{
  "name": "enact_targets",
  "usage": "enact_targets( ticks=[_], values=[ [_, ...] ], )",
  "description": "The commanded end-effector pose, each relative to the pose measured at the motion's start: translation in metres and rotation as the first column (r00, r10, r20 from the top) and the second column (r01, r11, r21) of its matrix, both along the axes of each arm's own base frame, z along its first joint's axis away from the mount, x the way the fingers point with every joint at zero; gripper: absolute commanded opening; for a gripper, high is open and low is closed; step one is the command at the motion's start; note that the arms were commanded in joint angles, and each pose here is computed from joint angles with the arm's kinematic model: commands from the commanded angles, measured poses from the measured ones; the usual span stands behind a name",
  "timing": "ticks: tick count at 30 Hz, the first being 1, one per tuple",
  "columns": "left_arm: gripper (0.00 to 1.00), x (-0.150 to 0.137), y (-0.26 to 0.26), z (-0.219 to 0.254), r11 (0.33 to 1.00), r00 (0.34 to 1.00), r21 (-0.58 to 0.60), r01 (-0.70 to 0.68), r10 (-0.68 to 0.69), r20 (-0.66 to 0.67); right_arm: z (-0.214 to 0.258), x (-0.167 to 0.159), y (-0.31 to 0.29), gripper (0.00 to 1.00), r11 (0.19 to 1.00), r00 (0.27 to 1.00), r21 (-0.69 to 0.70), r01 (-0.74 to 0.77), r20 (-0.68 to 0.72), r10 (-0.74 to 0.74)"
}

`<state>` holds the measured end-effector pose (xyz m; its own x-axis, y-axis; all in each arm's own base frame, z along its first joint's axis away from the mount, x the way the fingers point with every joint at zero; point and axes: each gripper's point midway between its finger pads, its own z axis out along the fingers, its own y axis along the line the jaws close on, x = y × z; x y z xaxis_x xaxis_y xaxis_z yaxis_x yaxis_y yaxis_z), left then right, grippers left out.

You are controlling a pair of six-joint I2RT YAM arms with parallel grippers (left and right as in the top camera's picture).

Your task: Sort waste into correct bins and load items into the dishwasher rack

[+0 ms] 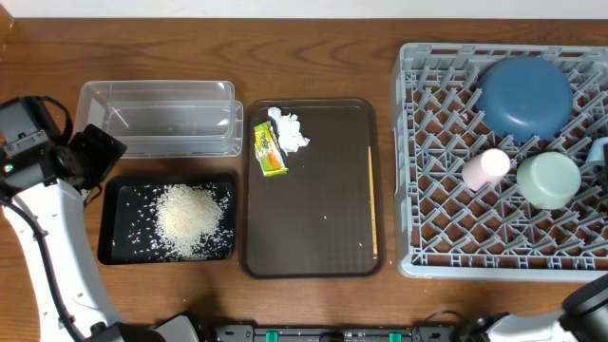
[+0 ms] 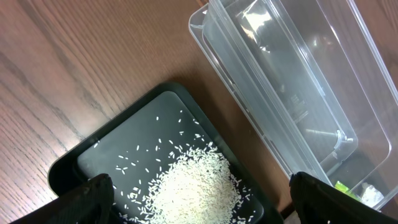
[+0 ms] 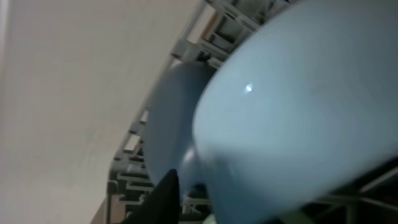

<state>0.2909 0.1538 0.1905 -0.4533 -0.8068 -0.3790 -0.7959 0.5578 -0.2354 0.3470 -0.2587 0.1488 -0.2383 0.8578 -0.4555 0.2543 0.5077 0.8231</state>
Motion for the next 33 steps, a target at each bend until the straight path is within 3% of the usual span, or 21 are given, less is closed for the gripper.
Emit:
enact_targets(
  ticks=[1,9,11,18,23,27,33],
  values=[
    [0.93,-0.002,0.002,-0.003,1.0,1.0,-0.003,-0.012,0.012,-0.009,0.047,-0.006,0.009,0.3,0.997,0.998,-0.079,0.003,0.058,0.002],
    [0.93,-0.002,0.002,-0.003,1.0,1.0,-0.003,-0.012,0.012,-0.009,0.086,-0.026,0.03,0.76,0.994,0.997,-0.082,0.071,0.032,-0.069],
    [0.93,-0.002,0.002,-0.003,1.0,1.0,-0.003,-0.012,0.012,-0.009,0.088,-0.031,0.031,0.78,0.991,0.995,-0.09,0.097,0.014,-0.096],
    [0.93,-0.002,0.002,-0.003,1.0,1.0,-0.003,-0.012,0.012,-0.009,0.095,-0.037,0.041,0.74,0.991,0.996,-0.1,0.088,0.01,-0.087],
    [0.93,-0.002,0.002,-0.003,1.0,1.0,-0.003,-0.012,0.012,-0.009,0.098,-0.032,0.05,0.54,0.984,0.999,-0.172,0.053,0.009,-0.053],
    [0.93,-0.002,0.002,-0.003,1.0,1.0,-0.003,-0.012,0.012,-0.009,0.072,-0.025,0.055,0.45,0.968,0.988,-0.239,0.071,-0.118,-0.101],
    [0.93,-0.002,0.002,-0.003,1.0,1.0,-0.003,-0.012,0.012,-0.01,0.031,-0.013,0.065,0.46,0.932,0.932,-0.354,0.071,-0.308,-0.188]
  ],
)
